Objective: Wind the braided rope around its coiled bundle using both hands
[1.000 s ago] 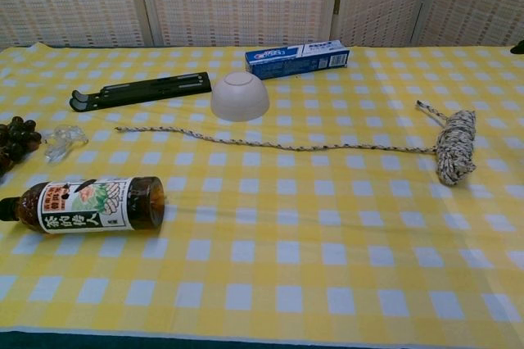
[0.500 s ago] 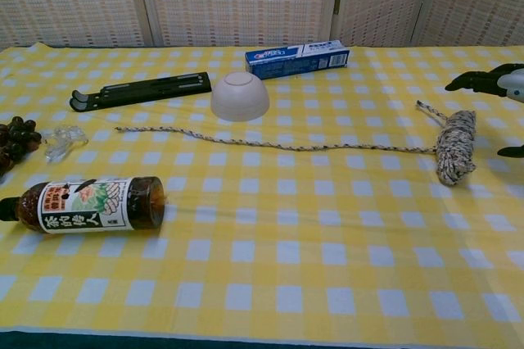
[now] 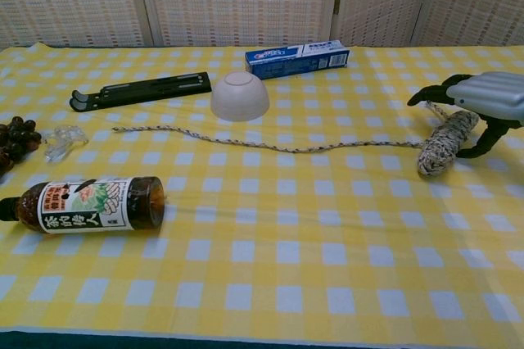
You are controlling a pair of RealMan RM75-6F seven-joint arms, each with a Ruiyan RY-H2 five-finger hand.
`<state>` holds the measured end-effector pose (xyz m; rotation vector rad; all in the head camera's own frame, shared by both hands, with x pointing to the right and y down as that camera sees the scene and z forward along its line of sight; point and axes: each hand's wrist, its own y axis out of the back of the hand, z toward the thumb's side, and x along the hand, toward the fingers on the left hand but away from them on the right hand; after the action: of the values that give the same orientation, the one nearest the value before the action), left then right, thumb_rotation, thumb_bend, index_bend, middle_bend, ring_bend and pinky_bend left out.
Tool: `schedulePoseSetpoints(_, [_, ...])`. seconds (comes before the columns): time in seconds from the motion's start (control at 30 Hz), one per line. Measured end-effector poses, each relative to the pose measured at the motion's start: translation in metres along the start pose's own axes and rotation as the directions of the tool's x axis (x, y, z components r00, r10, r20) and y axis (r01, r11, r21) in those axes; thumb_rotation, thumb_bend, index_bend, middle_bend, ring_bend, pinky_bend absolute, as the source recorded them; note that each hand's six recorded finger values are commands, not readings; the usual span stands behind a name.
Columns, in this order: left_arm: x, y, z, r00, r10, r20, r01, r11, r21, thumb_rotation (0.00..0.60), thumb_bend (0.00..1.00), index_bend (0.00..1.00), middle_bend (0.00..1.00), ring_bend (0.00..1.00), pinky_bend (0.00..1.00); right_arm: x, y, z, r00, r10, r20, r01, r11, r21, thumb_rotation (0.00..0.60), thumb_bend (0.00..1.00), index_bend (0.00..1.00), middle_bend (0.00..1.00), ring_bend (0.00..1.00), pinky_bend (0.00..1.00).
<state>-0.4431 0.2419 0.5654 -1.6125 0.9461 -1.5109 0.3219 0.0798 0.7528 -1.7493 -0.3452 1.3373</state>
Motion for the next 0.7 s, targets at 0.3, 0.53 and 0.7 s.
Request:
schedulePoseSetpoints(0.3, [0.000, -0.004, -0.003, 1.000, -0.010, -0.005, 0.009, 1.000, -0.005, 0.600, 0.21, 0.08, 0.06, 0.08, 0.00, -0.005, 0.006, 0.008, 0.999, -0.015, -0.035, 0.016, 1.000, 0.012, 0.600, 0.30, 0.39, 0.29, 0.31, 0.18])
schedulePoseSetpoints(0.53, [0.000, -0.007, -0.001, 1.000, -0.022, 0.001, 0.022, 1.000, -0.011, 0.600, 0.21, 0.07, 0.06, 0.08, 0.00, 0.003, 0.005, -0.001, 1.000, -0.005, -0.015, 0.005, 1.000, 0.011, 0.600, 0.30, 0.39, 0.29, 0.31, 0.18])
schedulePoseSetpoints(0.7, [-0.001, -0.007, 0.000, 1.000, -0.022, 0.003, 0.022, 1.000, -0.010, 0.600, 0.21, 0.07, 0.06, 0.08, 0.00, 0.004, 0.004, -0.005, 1.000, 0.002, 0.001, -0.002, 1.000, 0.003, 0.600, 0.30, 0.39, 0.29, 0.32, 0.20])
